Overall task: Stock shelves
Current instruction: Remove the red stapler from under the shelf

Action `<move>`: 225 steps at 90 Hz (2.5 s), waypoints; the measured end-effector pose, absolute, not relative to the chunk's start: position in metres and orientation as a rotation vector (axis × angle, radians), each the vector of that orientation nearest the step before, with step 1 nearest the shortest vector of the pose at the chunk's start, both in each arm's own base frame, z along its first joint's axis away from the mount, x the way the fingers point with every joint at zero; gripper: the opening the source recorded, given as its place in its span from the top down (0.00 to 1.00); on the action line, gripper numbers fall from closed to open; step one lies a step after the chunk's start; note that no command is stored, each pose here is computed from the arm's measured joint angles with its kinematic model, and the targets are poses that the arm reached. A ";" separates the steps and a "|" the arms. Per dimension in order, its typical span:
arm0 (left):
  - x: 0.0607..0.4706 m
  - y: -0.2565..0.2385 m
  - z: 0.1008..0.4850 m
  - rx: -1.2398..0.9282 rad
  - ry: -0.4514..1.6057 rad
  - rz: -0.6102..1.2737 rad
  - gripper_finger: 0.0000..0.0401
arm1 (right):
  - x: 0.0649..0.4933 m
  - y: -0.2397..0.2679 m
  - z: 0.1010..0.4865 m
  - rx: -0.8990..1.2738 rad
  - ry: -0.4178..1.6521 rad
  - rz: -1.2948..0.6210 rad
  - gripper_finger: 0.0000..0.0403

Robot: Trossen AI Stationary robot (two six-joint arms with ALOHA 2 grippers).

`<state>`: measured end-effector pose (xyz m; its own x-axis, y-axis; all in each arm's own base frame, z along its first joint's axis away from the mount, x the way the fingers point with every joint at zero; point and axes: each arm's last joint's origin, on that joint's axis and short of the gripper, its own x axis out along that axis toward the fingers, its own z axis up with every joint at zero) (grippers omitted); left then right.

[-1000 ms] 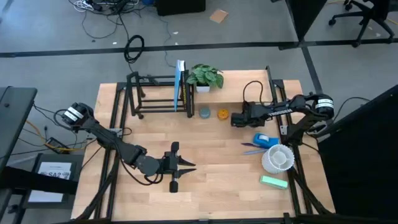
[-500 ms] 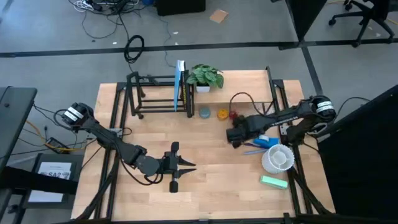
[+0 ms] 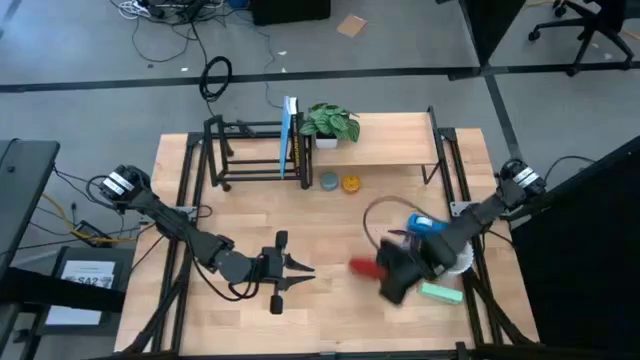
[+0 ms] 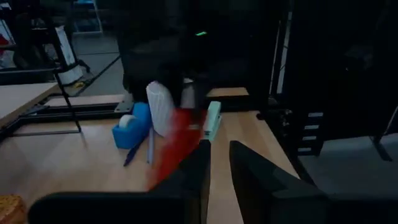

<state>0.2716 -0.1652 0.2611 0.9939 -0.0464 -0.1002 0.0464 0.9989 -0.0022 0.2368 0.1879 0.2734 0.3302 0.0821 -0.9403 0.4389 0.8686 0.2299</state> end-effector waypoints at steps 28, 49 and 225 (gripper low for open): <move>0.270 -0.168 0.261 -0.040 0.101 -0.055 0.90 | 0.166 0.257 0.255 0.630 1.341 -0.247 0.76; 0.268 -0.170 0.261 -0.073 0.103 -0.056 0.90 | 0.120 0.279 0.243 0.669 1.623 -0.368 0.74; 0.259 -0.183 0.259 -0.075 0.120 -0.098 0.90 | 0.128 0.266 0.215 0.448 1.621 -0.206 0.24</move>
